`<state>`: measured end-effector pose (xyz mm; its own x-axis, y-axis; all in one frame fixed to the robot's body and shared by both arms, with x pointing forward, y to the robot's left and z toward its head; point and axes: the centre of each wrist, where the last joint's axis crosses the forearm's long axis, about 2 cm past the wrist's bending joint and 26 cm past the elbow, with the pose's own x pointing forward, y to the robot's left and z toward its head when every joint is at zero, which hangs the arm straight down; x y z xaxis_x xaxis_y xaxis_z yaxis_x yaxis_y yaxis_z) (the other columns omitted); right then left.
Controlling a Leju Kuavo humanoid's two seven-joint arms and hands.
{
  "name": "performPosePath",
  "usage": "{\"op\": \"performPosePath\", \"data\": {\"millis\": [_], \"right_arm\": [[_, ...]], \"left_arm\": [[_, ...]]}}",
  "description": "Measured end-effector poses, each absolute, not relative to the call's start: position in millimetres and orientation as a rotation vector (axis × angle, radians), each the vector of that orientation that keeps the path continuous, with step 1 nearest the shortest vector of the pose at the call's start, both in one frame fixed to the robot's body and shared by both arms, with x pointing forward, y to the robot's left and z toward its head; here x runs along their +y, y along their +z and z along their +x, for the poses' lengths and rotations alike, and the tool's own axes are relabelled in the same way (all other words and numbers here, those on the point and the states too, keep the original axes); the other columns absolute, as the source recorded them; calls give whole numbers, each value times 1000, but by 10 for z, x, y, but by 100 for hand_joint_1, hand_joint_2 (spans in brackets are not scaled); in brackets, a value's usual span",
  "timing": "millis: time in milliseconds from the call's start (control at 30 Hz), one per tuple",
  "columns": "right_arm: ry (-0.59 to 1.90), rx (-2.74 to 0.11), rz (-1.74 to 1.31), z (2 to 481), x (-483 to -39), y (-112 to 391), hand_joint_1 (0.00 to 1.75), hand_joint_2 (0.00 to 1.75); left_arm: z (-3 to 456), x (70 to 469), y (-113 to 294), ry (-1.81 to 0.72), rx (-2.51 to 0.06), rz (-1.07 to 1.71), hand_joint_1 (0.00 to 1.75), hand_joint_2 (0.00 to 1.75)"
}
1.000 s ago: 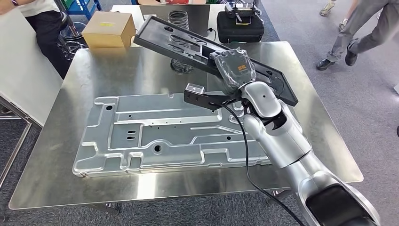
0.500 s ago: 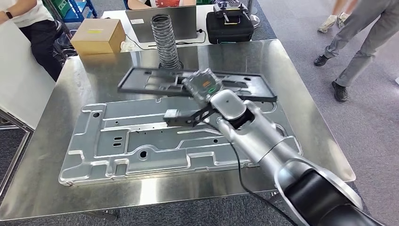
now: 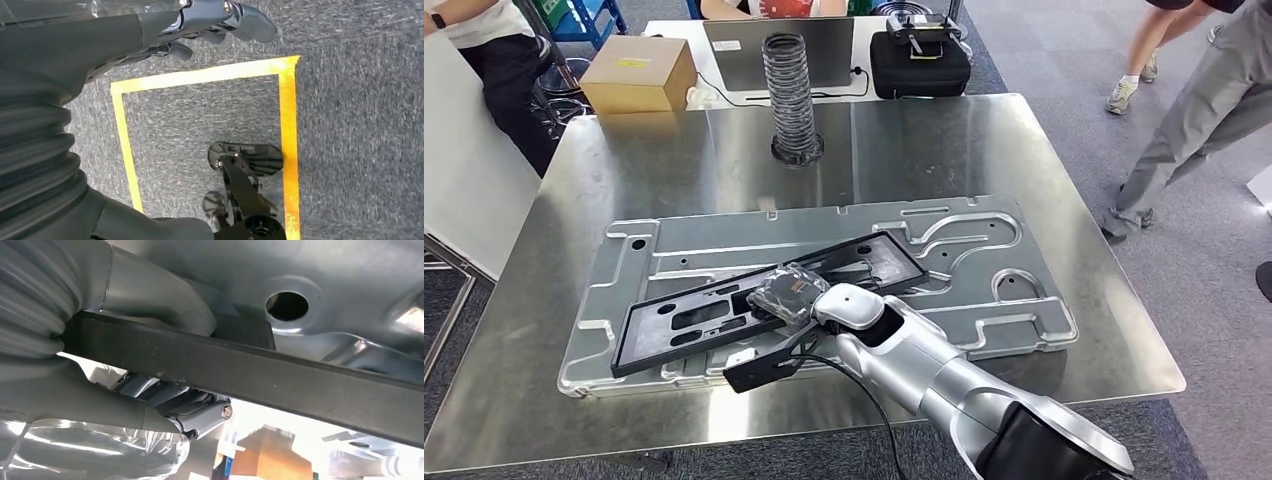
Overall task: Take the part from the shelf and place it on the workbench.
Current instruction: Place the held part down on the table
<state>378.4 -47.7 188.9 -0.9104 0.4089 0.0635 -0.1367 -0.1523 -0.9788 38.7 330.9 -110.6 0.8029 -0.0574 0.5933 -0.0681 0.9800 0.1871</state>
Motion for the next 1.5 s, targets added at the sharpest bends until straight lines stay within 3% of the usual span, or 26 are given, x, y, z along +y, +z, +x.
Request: {"op": "performPosePath", "data": {"millis": [167,300,333,467,733,967,1367,1500], "right_arm": [[2125,-1746,-269,3766,-468,1841,175,175],[2135,-1743,-249,3740,-447,1815,0,0],[2130,-1743,-244,3732,-440,1809,0,0],[2093,-1748,-214,3695,-427,1759,0,0],[1921,-1793,-49,3673,-395,1833,0,0],[1457,-1953,264,3823,-577,2170,0,0],[1191,-2078,311,3940,-880,2343,0,0],[962,-2150,451,3961,-984,2420,0,0]], "left_arm": [[383,3293,-1108,3,-652,178,0,175],[388,3287,-1108,2,-657,174,0,175],[387,3285,-1108,1,-657,175,0,175],[374,3279,-1110,-6,-656,178,0,0],[370,3276,-1111,-9,-658,183,0,0],[347,3267,-1114,2,-667,179,0,0],[343,3267,-1114,20,-674,181,0,0],[339,3264,-1114,31,-672,184,0,0]]}}
